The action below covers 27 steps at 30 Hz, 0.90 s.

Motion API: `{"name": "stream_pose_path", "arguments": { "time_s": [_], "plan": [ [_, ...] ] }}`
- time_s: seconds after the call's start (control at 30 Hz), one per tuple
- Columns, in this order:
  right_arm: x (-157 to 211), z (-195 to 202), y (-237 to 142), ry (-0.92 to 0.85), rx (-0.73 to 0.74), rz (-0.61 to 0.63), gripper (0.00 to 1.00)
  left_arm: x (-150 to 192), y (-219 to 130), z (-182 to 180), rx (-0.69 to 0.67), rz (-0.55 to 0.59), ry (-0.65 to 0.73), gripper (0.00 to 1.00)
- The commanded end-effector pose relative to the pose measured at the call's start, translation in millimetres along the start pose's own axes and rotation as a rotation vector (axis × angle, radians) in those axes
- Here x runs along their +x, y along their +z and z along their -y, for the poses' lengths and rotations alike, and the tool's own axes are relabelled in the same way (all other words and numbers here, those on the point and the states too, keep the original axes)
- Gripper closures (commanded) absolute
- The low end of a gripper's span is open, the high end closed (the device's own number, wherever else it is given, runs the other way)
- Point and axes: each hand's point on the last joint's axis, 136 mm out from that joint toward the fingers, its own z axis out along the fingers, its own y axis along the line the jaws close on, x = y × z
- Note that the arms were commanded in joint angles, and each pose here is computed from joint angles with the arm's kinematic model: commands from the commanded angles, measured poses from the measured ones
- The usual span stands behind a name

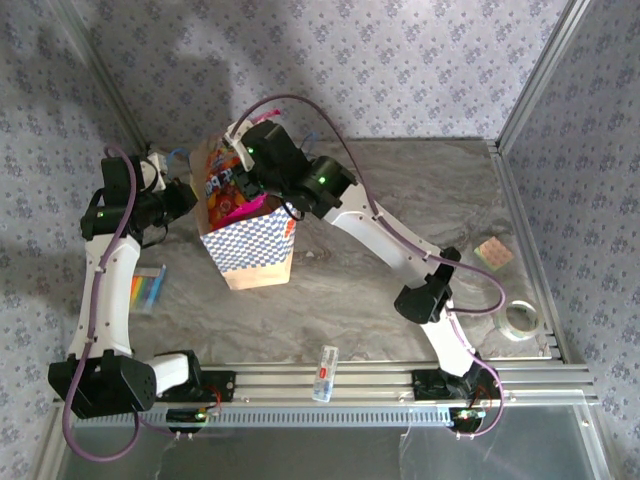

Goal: Place the snacks into the paper bag

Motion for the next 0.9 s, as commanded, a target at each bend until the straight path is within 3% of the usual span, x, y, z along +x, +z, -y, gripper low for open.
{"name": "stream_pose_path", "arguments": {
  "time_s": [0.0,0.6,0.87],
  "plan": [
    [-63,2,-27,0.062,-0.033,0.221,1.0,-6,-3,9,0.047,0.021,0.002,0.89],
    [-41,5,-7,0.112,-0.067,0.148,1.0,-5,-2,8,0.045,0.018,-0.001,0.89],
    [-51,7,-27,0.099,-0.05,0.189,1.0,-6,-4,8,0.045,0.022,0.001,0.89]
  ]
}}
